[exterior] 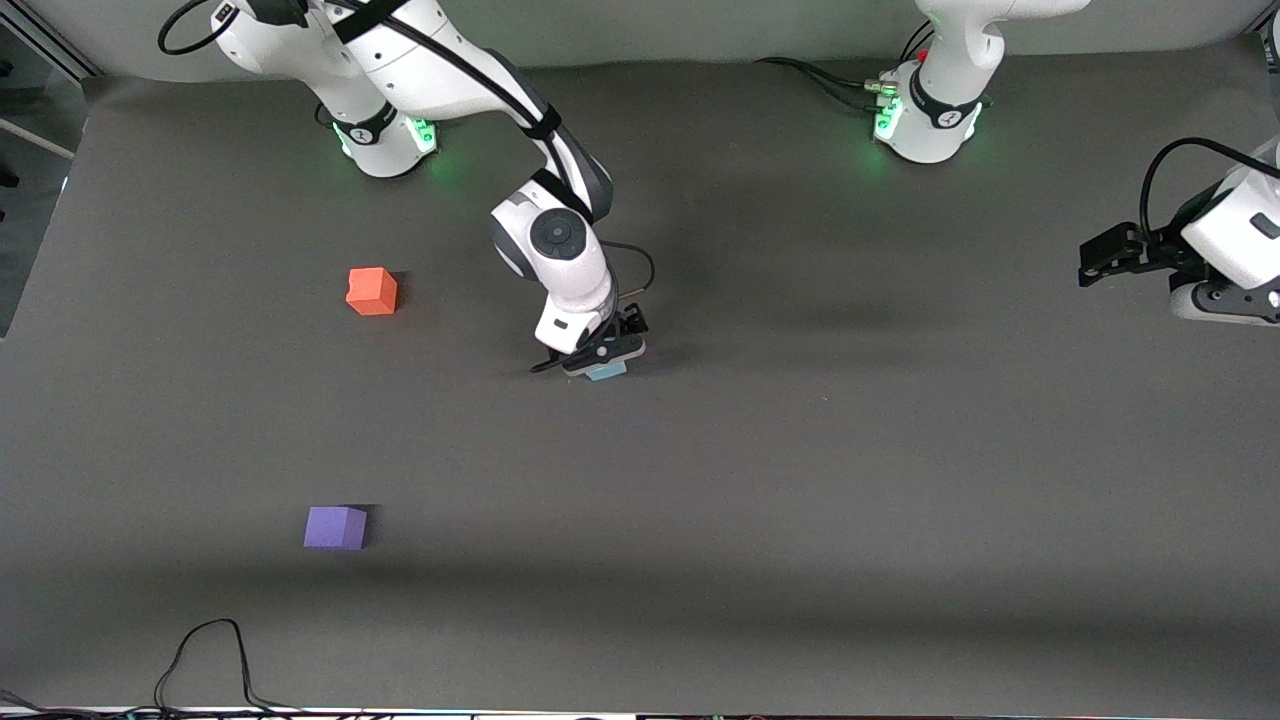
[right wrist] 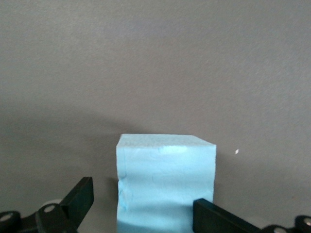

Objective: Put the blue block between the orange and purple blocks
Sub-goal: 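Lift the blue cube with the right gripper and carry it toward the orange cube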

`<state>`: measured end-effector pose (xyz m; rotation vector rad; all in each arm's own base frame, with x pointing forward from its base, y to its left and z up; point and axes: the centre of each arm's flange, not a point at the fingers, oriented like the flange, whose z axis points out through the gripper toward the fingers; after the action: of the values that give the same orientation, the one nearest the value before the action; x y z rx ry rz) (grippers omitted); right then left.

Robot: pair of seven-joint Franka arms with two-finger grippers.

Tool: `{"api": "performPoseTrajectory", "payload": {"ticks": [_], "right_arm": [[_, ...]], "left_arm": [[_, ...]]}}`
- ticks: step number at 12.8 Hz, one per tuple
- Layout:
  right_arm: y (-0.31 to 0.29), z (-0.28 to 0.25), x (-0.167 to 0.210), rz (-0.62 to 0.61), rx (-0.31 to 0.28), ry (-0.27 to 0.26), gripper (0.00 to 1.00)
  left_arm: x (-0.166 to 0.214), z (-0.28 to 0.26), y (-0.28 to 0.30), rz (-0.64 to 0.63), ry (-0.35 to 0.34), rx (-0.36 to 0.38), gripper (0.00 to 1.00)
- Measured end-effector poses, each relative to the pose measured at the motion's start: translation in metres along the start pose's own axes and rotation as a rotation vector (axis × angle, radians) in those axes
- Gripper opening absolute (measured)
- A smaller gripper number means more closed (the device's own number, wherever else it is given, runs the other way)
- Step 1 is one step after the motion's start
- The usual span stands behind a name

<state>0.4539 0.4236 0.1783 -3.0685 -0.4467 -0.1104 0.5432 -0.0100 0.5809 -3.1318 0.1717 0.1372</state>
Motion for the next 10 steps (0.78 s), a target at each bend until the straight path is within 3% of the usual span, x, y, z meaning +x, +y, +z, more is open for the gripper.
{"api": "performPoseTrajectory", "payload": {"ticks": [10], "right_arm": [[0.014, 0.008, 0.018, -0.026, -0.009, 0.029, 1.00]], "left_arm": [[0.000, 0.000, -0.001, -0.002, 0.000, 0.001, 1.00]]}}
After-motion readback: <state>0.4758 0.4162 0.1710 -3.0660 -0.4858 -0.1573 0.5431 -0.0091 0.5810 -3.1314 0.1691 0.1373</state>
